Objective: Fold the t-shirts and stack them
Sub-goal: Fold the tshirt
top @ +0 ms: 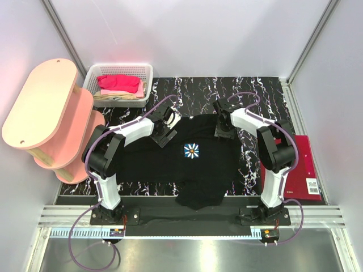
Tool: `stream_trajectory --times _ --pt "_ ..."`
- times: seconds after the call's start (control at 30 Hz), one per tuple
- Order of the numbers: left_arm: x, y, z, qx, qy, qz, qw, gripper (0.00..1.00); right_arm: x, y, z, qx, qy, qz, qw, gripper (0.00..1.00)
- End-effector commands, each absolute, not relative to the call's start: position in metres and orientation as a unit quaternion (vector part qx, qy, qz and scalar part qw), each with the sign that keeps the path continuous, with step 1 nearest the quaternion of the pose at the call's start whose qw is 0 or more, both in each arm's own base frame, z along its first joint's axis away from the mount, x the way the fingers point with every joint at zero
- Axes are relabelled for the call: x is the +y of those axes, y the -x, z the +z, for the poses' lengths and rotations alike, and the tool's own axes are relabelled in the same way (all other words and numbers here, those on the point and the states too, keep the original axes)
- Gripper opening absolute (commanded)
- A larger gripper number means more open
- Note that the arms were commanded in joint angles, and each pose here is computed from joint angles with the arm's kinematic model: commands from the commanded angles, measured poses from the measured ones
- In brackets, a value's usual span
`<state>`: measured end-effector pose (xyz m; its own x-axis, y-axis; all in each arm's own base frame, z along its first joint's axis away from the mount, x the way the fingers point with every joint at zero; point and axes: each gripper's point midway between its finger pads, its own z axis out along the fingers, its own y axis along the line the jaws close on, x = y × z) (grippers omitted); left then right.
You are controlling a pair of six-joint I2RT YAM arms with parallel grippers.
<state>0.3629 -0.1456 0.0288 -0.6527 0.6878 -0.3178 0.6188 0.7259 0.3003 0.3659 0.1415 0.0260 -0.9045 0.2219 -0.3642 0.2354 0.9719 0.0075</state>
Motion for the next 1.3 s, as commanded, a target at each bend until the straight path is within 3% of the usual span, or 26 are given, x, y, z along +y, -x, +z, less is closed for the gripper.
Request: stream_trajectory --times 0.0,0.3,0.57,0.63,0.87,0.9,0.97,1.0,1.07,1.17,1.27 --pt "-0.134 -0.337 0.013 0.914 -0.367 0.076 0.157 0.86 0.146 -0.395 0.032 0.969 -0.126 0.001 0.211 0.47" --pt "-0.135 -0.336 0.007 0.914 -0.369 0.074 0.149 0.86 0.140 -0.409 0.040 0.965 -0.130 0.008 0.228 0.39" --pt "-0.135 -0.335 0.008 0.915 -0.368 0.074 0.150 0.86 0.145 -0.412 0.047 0.964 -0.129 0.024 0.232 0.05" --pt "-0.134 -0.336 0.008 0.914 -0.369 0.075 0.150 0.86 0.146 -0.412 0.050 0.963 -0.129 0.028 0.233 0.00" --pt "-0.135 -0.336 0.008 0.915 -0.368 0.075 0.150 0.86 0.141 -0.411 0.060 0.960 -0.129 0.022 0.246 0.00" --pt "-0.135 -0.336 0.008 0.915 -0.367 0.074 0.151 0.86 0.138 -0.410 0.061 0.960 -0.130 0.016 0.248 0.04" --pt "-0.134 -0.335 0.008 0.915 -0.367 0.075 0.150 0.86 0.133 -0.407 0.062 0.959 -0.133 0.007 0.248 0.28" --pt "-0.134 -0.335 0.008 0.914 -0.369 0.075 0.151 0.86 0.131 -0.405 0.064 0.959 -0.134 0.005 0.249 0.50" --pt "-0.134 -0.335 0.008 0.914 -0.369 0.076 0.151 0.86 0.127 -0.401 0.061 0.959 -0.141 -0.002 0.247 0.68" --pt "-0.135 -0.335 0.007 0.915 -0.367 0.073 0.150 0.86 0.122 -0.397 0.057 0.959 -0.147 -0.005 0.241 0.70" --pt "-0.135 -0.335 0.008 0.915 -0.367 0.073 0.151 0.86 0.122 -0.396 0.049 0.961 -0.148 -0.004 0.232 0.66"
